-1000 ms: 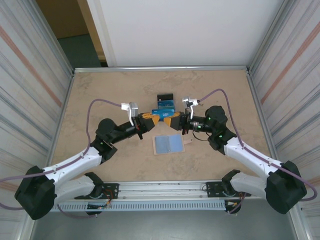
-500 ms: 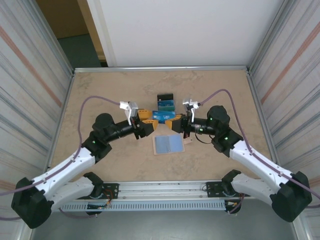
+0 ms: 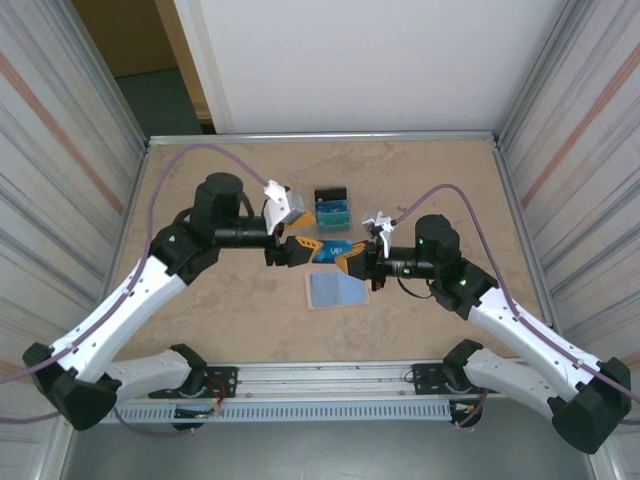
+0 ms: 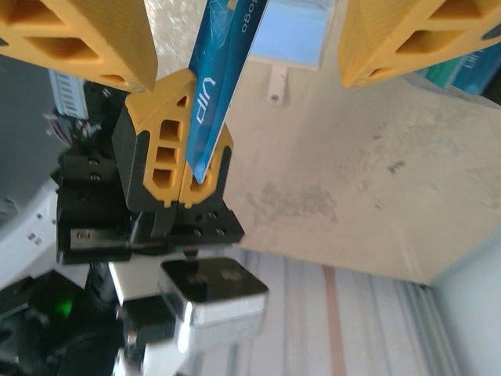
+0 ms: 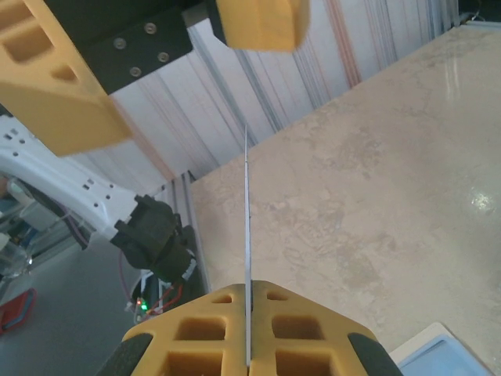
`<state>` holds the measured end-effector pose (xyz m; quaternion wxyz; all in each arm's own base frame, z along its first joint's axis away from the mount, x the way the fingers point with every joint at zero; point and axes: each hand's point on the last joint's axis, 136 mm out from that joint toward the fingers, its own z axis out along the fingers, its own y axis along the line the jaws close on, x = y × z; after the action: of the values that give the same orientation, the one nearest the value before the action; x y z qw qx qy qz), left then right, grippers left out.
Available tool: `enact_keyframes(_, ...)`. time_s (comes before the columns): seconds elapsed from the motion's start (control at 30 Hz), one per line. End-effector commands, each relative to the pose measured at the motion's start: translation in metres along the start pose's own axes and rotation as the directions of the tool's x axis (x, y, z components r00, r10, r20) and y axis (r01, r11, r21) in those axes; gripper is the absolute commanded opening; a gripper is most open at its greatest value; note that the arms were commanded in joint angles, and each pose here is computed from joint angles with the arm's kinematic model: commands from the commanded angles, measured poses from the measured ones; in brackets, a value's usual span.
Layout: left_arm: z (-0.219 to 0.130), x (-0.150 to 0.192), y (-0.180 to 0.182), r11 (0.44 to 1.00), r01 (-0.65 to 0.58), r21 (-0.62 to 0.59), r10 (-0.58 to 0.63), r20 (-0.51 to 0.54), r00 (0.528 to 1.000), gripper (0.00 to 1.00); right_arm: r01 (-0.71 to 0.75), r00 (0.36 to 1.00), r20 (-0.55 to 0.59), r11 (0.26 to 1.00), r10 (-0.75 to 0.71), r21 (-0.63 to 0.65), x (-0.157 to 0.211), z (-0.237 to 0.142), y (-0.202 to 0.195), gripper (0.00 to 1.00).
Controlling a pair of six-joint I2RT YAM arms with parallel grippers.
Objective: Take the credit cards out of the card holder
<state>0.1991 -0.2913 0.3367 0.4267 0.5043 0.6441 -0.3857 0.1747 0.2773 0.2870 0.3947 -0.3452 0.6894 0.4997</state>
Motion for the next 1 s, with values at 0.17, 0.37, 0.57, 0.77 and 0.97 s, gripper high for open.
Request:
enact_keyframes(0.17,0.013,0.016,-0.025,0.982,-0.04,0.186,0.063,-0.121,0.991,0.54,0.056,0.998,0.006,0.998,-0.056,-0.032,-0.01,-0.003,0.014,0.0)
enact_keyframes(0.37,0.024,0.02,-0.023,0.973,-0.031,0.23,0.064,-0.135,0.989,0.14,0.063,0.998,0.007,0.997,-0.063,-0.034,-0.011,-0.003,0.015,0.0)
enact_keyframes(0.57,0.028,0.023,-0.01,0.98,-0.065,0.188,0.092,-0.142,0.986,0.0,0.073,0.997,0.009,0.997,-0.073,0.01,-0.011,-0.005,0.009,0.05)
enact_keyframes(0.77,0.024,0.026,0.035,0.992,-0.121,0.023,0.123,-0.138,0.983,0.0,0.097,0.994,0.03,0.986,-0.102,0.137,-0.013,-0.014,-0.009,0.79)
enact_keyframes(0.97,0.028,0.04,0.091,0.973,-0.203,-0.108,0.179,-0.203,0.963,0.0,0.073,0.994,0.053,0.959,-0.091,0.275,-0.015,-0.026,-0.03,0.99)
